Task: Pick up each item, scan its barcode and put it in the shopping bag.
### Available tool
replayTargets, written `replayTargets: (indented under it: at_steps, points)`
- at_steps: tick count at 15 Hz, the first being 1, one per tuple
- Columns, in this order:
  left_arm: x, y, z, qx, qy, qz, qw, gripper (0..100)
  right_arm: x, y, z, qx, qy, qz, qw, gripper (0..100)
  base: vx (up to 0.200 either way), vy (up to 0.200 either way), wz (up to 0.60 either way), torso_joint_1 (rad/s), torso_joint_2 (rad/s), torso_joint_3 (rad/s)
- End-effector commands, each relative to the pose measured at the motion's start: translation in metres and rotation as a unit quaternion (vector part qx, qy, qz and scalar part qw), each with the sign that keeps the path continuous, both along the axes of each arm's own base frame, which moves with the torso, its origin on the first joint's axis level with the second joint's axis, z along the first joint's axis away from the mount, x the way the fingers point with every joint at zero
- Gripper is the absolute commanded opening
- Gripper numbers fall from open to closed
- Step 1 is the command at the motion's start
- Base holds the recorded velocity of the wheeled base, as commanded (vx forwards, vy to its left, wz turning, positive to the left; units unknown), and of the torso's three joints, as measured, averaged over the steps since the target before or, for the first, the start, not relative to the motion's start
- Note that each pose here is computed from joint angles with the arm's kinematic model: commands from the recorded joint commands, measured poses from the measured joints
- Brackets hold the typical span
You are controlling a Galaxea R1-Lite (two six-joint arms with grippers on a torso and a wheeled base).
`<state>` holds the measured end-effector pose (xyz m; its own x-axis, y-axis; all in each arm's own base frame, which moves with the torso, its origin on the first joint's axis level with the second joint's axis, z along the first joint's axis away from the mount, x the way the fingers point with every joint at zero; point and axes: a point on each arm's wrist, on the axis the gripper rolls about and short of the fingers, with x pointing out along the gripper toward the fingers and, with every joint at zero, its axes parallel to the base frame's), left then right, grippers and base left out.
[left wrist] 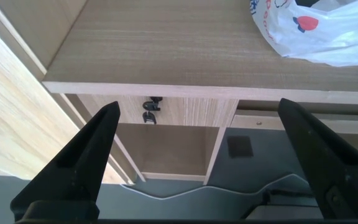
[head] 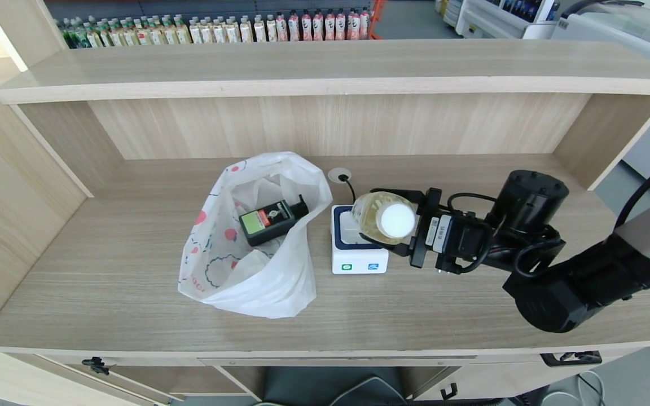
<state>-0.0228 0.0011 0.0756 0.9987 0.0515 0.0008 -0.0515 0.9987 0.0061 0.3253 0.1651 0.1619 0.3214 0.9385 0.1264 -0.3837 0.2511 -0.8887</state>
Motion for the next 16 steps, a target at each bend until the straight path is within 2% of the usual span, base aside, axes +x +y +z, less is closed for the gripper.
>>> replayTargets:
  at_steps: [1, 6, 11, 13, 16]
  points:
    - [0.0, 0.0, 0.0, 0.0, 0.0, 0.0, 1.0, 100, 0.0011, -0.0002, -0.0019, -0.001, 0.002, 0.0, 1.0, 0, 0.0, 0.0, 0.0, 0.0, 0.0, 0.0]
    - [0.0, 0.0, 0.0, 0.0, 0.0, 0.0, 1.0, 100, 0.0012, 0.0002, -0.0032, -0.004, 0.002, 0.007, 1.0, 0, 0.0, 0.0, 0.0, 0.0, 0.0, 0.0]
    - [0.0, 0.0, 0.0, 0.008, 0.0, 0.0, 1.0, 100, 0.0012, 0.0002, -0.0032, -0.004, 0.002, 0.008, 1.0, 0, 0.0, 0.0, 0.0, 0.0, 0.0, 0.0]
    - [0.0, 0.0, 0.0, 0.007, 0.0, 0.001, 1.0, 100, 0.0014, 0.0002, -0.0028, -0.004, 0.001, 0.008, 1.0, 0, 0.0, 0.2, 0.0, 0.007, 0.0, 0.002]
    - [0.0, 0.0, 0.0, 0.005, 0.0, 0.0, 1.0, 100, 0.0014, 0.0002, -0.0028, -0.004, 0.001, 0.008, 1.0, 0, 0.0, 0.0, 0.0, 0.0, 0.0, 0.0]
